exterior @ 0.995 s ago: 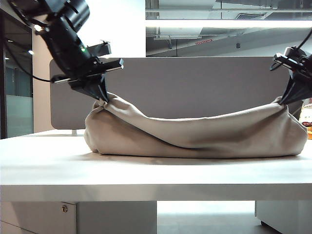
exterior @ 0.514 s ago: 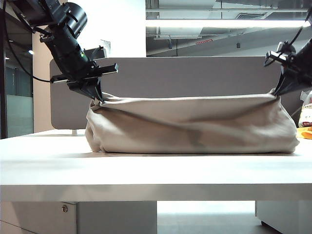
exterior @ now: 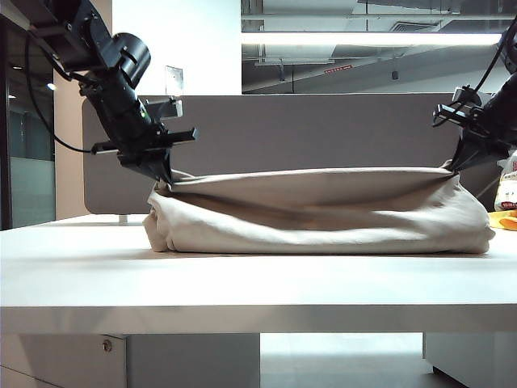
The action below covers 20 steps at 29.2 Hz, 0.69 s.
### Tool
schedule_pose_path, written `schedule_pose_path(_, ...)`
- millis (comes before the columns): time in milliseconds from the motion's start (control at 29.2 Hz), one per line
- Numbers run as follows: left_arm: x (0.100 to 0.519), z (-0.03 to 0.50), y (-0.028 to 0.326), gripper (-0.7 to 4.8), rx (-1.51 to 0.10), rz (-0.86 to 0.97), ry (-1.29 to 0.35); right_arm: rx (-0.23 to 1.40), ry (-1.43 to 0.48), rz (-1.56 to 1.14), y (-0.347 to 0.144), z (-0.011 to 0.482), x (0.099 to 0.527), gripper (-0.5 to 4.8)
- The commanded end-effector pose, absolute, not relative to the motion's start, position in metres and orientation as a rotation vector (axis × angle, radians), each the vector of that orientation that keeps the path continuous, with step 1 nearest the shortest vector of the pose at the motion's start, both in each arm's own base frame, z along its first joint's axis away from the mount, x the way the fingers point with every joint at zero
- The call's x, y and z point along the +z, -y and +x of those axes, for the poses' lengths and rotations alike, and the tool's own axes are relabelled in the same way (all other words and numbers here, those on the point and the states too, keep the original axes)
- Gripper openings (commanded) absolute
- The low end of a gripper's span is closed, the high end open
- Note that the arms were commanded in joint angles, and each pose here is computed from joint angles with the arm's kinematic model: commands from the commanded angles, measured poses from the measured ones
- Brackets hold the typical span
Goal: Fold the bottom side of the T-shirt horizontally towards the center, about one-third of the way, then fold the sleeve back towards the center, creating a straight line along the edge of the T-shirt, and finally fold the bottom of the T-shirt up towards the top, creating a neat rectangle.
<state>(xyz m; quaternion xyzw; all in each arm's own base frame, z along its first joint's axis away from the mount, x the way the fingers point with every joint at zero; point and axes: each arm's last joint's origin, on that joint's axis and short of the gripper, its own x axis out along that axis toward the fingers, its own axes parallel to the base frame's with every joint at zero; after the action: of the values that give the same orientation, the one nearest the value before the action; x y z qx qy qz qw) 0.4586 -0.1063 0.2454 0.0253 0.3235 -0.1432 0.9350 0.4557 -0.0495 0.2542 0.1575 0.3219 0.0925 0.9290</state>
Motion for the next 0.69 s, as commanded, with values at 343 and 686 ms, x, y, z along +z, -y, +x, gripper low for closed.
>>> schedule_pose_path(343, 0.248, 0.47, 0.108, 1.46, -0.282, 0.058, -0.536, 0.146, -0.573, 0.279, 0.056, 0.467, 0.249, 1.96)
schedule_pose_path(686, 0.249, 0.47, 0.108, 3.65, -0.287, 0.066, -0.529, 0.147, -0.588, 0.283, 0.056, 0.468, 0.246, 2.28)
